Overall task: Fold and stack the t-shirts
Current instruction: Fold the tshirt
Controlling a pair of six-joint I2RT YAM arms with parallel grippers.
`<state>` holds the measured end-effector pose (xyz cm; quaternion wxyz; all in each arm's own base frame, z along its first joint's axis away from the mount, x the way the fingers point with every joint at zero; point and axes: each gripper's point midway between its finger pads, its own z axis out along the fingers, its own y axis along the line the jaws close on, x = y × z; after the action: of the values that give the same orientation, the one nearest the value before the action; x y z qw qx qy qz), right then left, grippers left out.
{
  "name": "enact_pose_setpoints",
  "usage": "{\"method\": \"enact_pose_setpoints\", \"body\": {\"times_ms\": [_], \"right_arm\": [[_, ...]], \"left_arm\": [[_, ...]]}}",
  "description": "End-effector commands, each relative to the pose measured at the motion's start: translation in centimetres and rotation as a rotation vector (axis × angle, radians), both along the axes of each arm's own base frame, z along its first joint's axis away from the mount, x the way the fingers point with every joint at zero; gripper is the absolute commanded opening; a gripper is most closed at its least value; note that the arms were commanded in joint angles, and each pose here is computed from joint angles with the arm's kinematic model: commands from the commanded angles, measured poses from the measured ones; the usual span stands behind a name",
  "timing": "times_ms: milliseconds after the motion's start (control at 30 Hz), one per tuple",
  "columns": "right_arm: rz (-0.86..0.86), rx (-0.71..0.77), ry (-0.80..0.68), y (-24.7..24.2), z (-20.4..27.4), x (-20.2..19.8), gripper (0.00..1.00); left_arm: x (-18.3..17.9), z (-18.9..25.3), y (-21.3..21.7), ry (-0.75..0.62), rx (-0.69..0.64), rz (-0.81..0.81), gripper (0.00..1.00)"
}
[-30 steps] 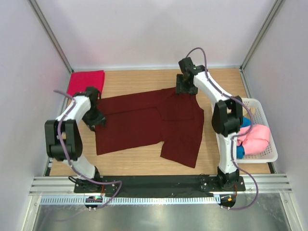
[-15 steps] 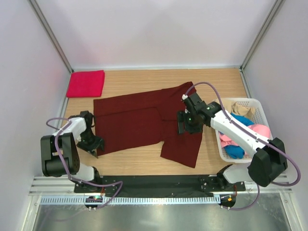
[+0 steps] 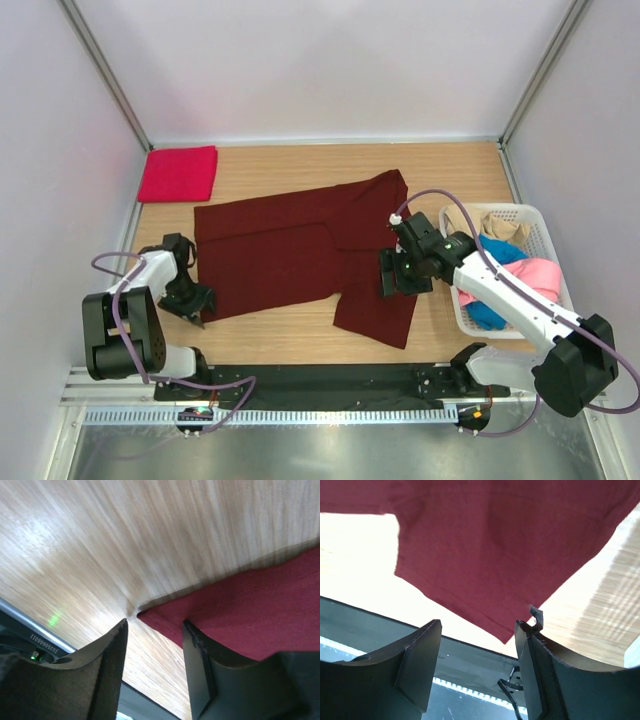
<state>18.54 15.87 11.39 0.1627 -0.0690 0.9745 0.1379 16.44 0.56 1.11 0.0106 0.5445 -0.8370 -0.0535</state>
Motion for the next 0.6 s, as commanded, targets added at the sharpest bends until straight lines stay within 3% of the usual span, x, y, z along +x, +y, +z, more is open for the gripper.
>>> {"method": "enact_pose_setpoints", "body": {"times_ms": [0,133,300,367,567], "right_arm": [[-0.021,-0.015,0.02,-0.6,-0.5,-0.8,0.66],[-0.087,-0.037,0.079,-1.4,-2.4,-2.1,0.63],[-0.292,-0.023,0.214,-1.0,-4.7,-3.4,0.63],[-0.328,-0.022,0.231,-1.1,-5.3,-3.7,0.63],[-0.467,-0.057,0.322,-2.6,-7.6,-6.8,0.59]], "left_arm": [[0.1,-0.9,1.3,-0.018,0.066,0.032,0.47],[0.4,-1.2,1.8,-0.013,0.08,0.017,0.35],[1.0,-1.2,2.2,-0.018,0.089,-0.019,0.19],[1.5,-1.1,2.2,-0.021,0.084,-0.023,0.07],[2.0,-0.5,2.4,-0.015,0.081,-0.066,0.0]]}}
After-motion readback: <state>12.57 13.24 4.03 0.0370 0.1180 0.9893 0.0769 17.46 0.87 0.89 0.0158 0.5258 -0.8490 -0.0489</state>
